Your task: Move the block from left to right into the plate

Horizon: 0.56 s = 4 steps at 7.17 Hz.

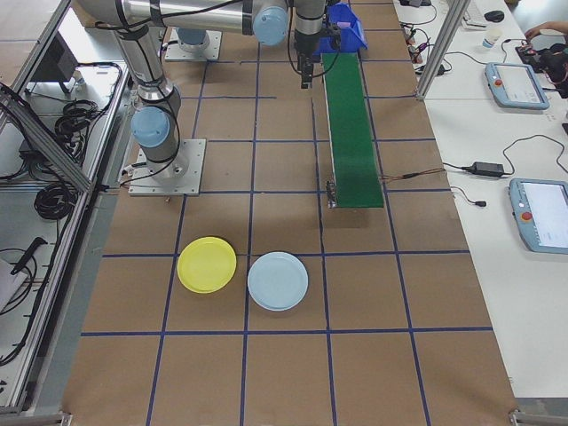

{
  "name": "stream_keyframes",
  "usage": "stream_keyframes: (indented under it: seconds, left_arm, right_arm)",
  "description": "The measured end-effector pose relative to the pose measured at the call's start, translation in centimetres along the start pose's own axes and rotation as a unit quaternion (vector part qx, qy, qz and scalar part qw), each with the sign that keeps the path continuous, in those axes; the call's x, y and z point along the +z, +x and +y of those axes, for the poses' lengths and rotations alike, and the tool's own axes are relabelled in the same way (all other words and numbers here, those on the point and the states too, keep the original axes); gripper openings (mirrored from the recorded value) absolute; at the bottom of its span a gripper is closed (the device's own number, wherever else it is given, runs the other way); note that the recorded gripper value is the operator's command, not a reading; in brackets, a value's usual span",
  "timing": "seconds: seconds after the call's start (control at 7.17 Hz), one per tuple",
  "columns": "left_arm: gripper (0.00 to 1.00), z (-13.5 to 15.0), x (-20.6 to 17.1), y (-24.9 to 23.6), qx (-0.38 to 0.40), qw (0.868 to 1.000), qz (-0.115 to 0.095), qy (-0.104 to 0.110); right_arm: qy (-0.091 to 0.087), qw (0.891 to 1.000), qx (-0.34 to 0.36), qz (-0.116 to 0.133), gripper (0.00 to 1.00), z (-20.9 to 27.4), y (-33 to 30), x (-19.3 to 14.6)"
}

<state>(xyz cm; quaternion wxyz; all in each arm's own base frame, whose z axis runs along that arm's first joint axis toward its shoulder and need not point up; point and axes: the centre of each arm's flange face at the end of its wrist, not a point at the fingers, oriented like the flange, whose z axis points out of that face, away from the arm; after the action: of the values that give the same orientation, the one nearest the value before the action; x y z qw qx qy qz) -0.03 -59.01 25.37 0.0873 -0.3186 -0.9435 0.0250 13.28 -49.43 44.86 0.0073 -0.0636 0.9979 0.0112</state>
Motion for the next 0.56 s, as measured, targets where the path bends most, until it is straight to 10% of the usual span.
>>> stream_keyframes:
  seconds: [0.14,0.56]
  left_arm:
    - [0.53,-0.2,-2.1,0.2,-0.001,1.000,-0.016,0.010]
    - [0.53,0.1,-11.6,3.3,0.007,0.996,-0.073,0.050]
  right_arm:
    - [0.002,1.000,-0.004,0.001,0.09,0.0,0.1,0.0]
    - [0.007,1.000,-0.017,0.002,0.01,-0.1,0.1,-0.2]
